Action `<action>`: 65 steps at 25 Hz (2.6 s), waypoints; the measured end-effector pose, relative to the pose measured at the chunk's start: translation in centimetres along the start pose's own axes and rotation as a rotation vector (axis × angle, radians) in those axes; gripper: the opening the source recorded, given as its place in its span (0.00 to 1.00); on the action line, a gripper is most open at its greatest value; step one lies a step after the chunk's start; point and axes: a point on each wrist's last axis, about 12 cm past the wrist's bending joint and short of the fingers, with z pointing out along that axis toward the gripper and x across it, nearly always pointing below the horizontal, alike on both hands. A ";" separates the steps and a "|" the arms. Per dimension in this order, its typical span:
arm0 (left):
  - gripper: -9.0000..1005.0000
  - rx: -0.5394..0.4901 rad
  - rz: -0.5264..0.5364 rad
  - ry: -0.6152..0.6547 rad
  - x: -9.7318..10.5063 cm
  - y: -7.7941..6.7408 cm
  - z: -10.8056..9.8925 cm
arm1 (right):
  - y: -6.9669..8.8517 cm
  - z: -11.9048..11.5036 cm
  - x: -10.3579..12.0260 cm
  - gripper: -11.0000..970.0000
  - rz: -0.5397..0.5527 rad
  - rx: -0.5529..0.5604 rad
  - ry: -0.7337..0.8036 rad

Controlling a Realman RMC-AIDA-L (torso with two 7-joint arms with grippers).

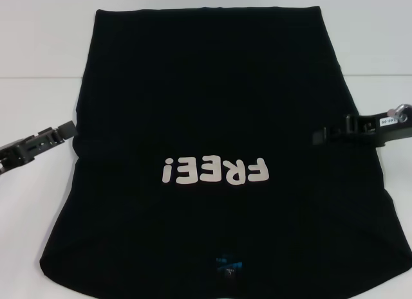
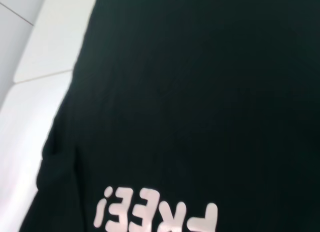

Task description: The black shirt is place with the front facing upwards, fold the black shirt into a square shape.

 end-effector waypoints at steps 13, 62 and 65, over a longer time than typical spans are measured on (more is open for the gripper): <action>0.94 -0.042 -0.364 0.232 -0.3 0.7 -5.7 | -0.5 -4.0 -2.3 0.48 0.017 -0.044 -0.090; 0.69 -0.266 -0.367 0.472 3.7 1.6 -3.6 | -1.2 -4.1 -1.4 0.77 0.031 -0.041 -0.095; 0.66 -0.268 -0.368 0.471 3.6 1.5 -3.6 | -1.4 -4.2 -1.4 0.77 0.036 -0.038 -0.101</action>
